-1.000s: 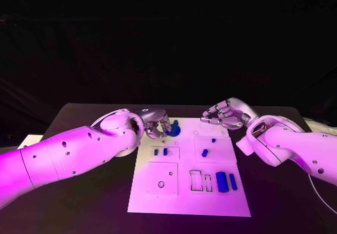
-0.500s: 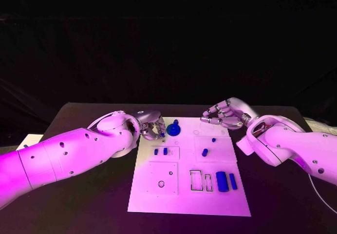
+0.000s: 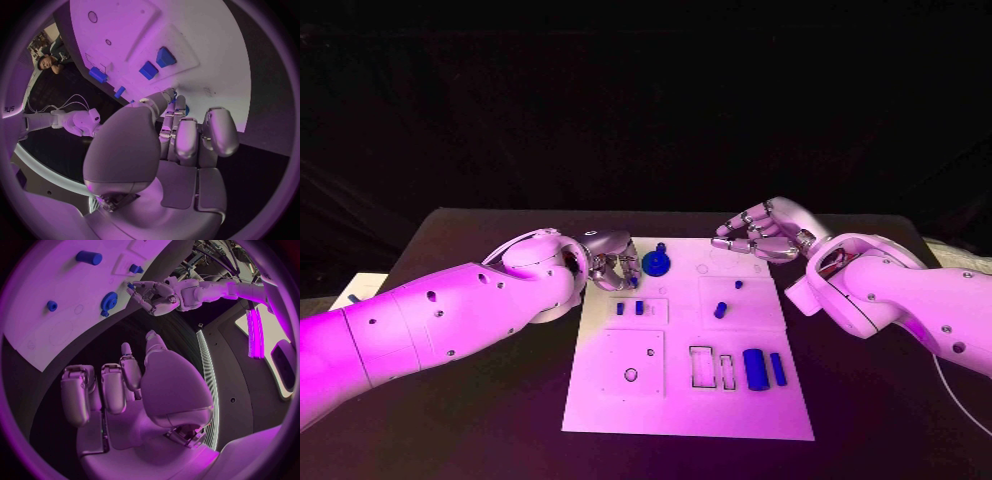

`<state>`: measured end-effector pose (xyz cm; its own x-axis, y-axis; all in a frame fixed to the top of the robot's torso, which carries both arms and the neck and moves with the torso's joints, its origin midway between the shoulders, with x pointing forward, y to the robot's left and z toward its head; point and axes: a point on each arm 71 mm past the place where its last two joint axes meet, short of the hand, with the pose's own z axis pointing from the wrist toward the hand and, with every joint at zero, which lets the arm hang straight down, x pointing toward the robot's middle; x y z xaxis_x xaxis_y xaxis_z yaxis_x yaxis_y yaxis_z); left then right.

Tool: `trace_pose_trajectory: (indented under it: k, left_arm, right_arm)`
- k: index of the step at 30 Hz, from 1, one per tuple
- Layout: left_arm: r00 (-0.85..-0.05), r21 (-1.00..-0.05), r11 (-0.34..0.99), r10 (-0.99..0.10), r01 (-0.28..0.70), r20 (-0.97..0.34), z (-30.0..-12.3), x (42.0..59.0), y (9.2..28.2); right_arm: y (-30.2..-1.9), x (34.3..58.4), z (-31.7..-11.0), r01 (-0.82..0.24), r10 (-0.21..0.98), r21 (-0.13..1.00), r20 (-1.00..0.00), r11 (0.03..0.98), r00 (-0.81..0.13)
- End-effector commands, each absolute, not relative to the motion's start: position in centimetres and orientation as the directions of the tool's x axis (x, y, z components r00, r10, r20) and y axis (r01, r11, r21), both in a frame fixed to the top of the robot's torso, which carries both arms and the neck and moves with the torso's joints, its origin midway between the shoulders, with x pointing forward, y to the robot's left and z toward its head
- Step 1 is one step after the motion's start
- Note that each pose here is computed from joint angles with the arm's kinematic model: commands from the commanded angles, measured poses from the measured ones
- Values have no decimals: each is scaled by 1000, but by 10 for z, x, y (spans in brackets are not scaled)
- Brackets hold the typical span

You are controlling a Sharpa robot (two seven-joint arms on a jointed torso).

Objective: Assemble the parts on the task board

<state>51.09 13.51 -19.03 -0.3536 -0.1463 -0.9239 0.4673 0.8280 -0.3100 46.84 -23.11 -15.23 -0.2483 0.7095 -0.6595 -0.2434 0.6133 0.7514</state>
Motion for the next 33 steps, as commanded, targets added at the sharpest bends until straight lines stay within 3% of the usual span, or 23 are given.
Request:
trace_pose_trajectory:
  k: [1,33]
  left_arm:
    - [-389,-308,829,-120,467,-913,-193,509,133]
    - [-399,-269,848,-75,457,-914,-201,510,128]
  right_arm:
    - [-230,468,-152,-255,703,748,-664,613,-256]
    - [-229,468,-153,-255,701,748,-664,613,-261]
